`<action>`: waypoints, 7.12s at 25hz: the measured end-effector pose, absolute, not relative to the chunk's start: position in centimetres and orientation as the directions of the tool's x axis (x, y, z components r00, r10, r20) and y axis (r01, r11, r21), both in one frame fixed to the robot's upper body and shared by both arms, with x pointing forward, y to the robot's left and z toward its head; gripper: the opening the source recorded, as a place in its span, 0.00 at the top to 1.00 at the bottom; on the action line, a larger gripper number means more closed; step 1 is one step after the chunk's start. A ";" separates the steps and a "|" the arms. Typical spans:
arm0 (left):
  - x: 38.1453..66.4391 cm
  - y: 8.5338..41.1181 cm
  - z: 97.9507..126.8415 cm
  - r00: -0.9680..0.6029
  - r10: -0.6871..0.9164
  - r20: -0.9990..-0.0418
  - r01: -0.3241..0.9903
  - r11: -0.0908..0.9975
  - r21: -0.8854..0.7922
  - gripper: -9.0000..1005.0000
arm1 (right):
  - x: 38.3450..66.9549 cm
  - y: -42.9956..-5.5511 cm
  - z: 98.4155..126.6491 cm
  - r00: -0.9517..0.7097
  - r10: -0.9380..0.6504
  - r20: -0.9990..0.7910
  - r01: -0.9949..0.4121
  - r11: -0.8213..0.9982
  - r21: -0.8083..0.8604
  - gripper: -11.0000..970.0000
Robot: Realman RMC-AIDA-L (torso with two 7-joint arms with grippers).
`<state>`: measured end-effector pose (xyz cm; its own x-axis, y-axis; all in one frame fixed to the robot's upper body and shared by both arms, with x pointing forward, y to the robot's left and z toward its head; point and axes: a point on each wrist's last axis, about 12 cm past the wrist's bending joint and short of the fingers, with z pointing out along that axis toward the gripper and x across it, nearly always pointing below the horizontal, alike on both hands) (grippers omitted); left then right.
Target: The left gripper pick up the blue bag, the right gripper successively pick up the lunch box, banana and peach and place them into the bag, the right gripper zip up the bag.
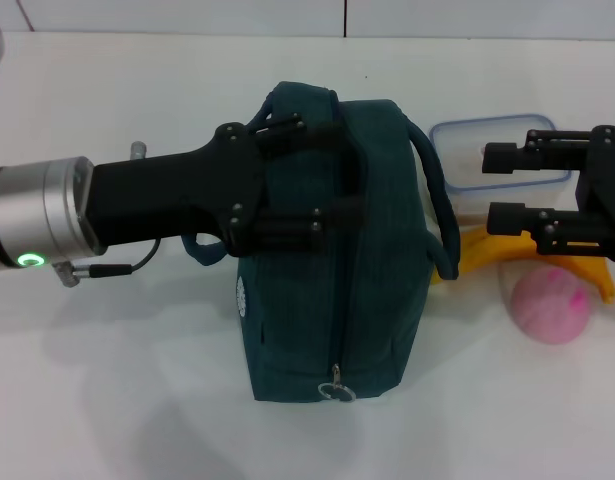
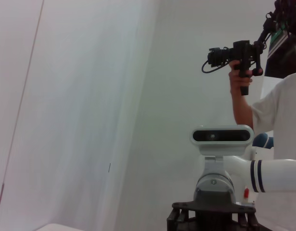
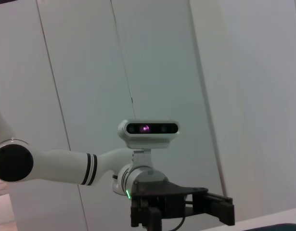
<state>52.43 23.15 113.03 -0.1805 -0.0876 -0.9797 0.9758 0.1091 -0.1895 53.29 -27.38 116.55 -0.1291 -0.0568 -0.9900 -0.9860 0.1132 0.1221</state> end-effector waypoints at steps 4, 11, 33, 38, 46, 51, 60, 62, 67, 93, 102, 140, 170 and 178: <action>52.5 23.2 112.8 -0.173 -0.086 -0.981 0.976 0.122 -0.183 0.11 | 53.3 -27.4 116.6 -0.129 -0.055 -0.990 -0.986 0.116 0.122 0.37; 52.6 23.2 112.6 -0.170 -0.076 -0.983 0.975 0.134 -0.179 0.11 | 53.2 -27.3 116.5 -0.131 -0.050 -0.990 -0.986 0.115 0.124 0.37; 55.6 28.3 119.1 -0.538 0.144 -0.830 0.801 0.393 -0.451 0.12 | 52.4 -28.4 115.6 -0.120 -0.039 -0.992 -0.982 0.154 0.112 0.37; 54.6 27.7 120.1 -0.669 0.183 -0.720 0.712 0.436 -0.551 0.12 | 52.2 -28.7 115.3 -0.105 -0.026 -0.994 -0.981 0.170 0.099 0.37; 55.0 26.1 120.2 -0.758 0.149 -0.634 0.628 0.430 -0.649 0.12 | 52.1 -28.7 115.2 -0.094 -0.019 -0.995 -0.982 0.166 0.090 0.37; 56.2 24.6 119.6 -0.809 0.182 -0.560 0.572 0.466 -0.675 0.12 | 51.7 -28.8 115.2 -0.085 -0.014 -0.996 -0.986 0.148 0.082 0.37; 57.7 23.0 119.7 -0.844 0.195 -0.500 0.524 0.502 -0.688 0.12 | 50.8 -29.6 114.7 -0.072 0.021 -0.997 -0.983 0.169 0.074 0.37; 57.9 22.9 119.7 -0.850 0.189 -0.492 0.514 0.505 -0.694 0.12 | 50.7 -29.6 114.6 -0.073 0.022 -0.997 -0.983 0.169 0.076 0.37; 58.3 22.7 119.4 -0.859 0.174 -0.481 0.496 0.513 -0.701 0.18 | 50.5 -29.8 114.5 -0.077 0.027 -0.997 -0.982 0.168 0.080 0.37; 58.2 22.8 119.0 -0.865 0.171 -0.472 0.485 0.525 -0.699 0.88 | 48.9 -34.2 109.2 -0.149 0.523 -0.839 -0.717 0.528 0.456 0.37; 58.0 22.6 118.6 -0.870 0.167 -0.464 0.478 0.518 -0.710 0.95 | 50.1 -36.3 104.3 -0.125 0.702 -0.701 -0.266 0.657 0.705 0.37; 57.0 21.6 117.7 -0.840 0.215 -0.498 0.537 0.459 -0.708 0.94 | 54.9 -27.7 101.9 -0.420 0.677 -0.604 -0.171 0.595 0.785 0.37; 56.7 21.9 117.2 -0.847 0.206 -0.490 0.525 0.464 -0.714 0.94 | 54.2 -28.8 102.4 -0.381 0.772 -0.509 -0.159 0.488 0.859 0.80; 56.7 21.9 117.2 -0.848 0.205 -0.489 0.524 0.464 -0.714 0.94 | 54.1 -28.6 102.4 -0.406 0.849 -0.339 -0.088 0.333 0.939 0.89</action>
